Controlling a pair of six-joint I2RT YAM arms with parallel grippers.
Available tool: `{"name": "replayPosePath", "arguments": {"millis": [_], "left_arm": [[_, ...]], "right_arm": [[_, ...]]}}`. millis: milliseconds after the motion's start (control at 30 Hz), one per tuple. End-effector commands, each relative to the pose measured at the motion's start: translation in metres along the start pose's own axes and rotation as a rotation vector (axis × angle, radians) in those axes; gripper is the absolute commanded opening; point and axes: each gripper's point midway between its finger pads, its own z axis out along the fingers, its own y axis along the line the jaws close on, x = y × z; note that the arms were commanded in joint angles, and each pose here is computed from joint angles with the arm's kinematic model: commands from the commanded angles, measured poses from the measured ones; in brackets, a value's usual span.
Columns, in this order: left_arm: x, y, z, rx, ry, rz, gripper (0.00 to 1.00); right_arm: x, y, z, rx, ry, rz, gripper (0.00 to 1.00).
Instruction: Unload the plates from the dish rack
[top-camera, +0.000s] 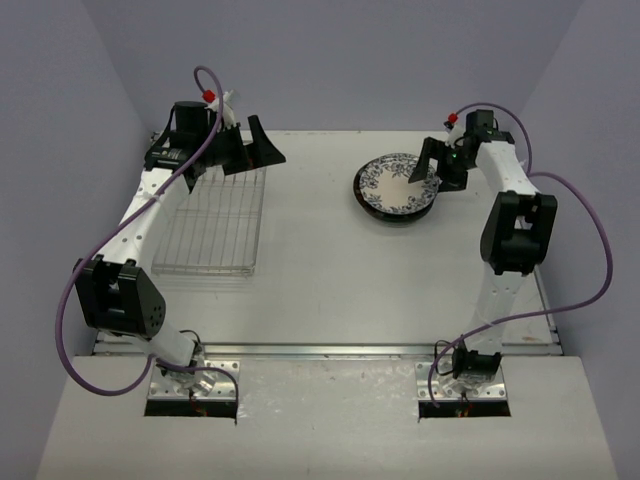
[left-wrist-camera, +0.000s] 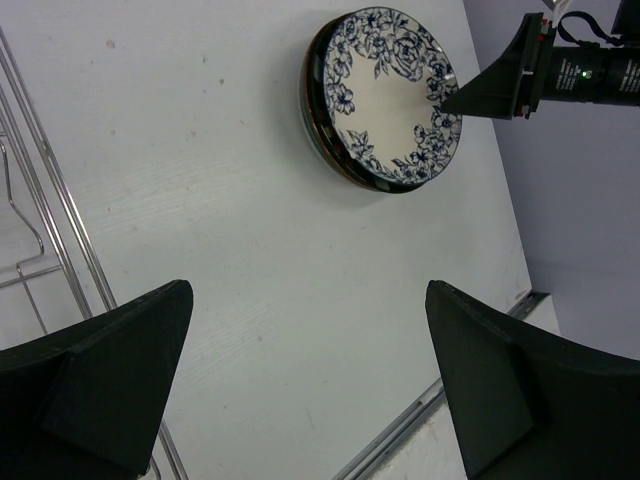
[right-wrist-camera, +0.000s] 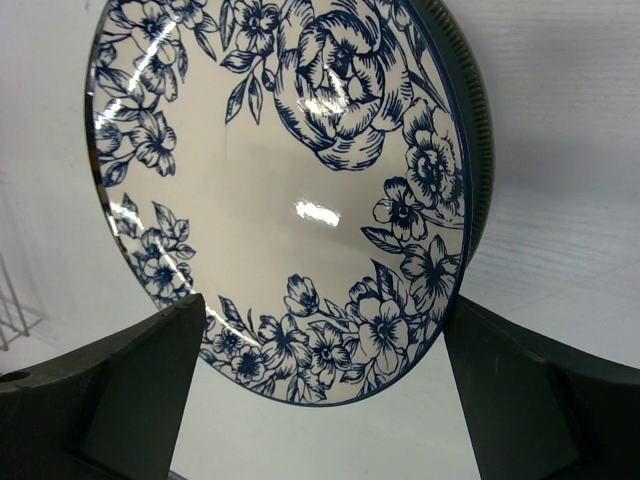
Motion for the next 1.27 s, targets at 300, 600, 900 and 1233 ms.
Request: {"name": "replayPosePath", "arguments": {"millis": [300, 600, 900, 1233], "left_arm": [[-0.026, 0.0, -0.025, -0.083, -0.117, 0.102, 1.0], [-0.023, 0.041, -0.061, -0.353, -0.166, 0.28, 1.0], [0.04, 0.101, -0.104, -0.619, -0.169, 0.407, 1.0], [0.052, 0.097, -0.13, -0.641, -0.253, 0.446, 1.0]], "right_arm": [[-0.014, -0.004, -0.022, 0.155, -0.029, -0.143, 0.99], [-0.034, 0.075, -0.142, 0.019, -0.31, -0.336, 0.99], [0.072, 0.087, -0.176, -0.052, -0.464, -0.381, 0.99], [0.122, 0.068, -0.184, 0.027, -0.577, -0.4, 0.99]]}}
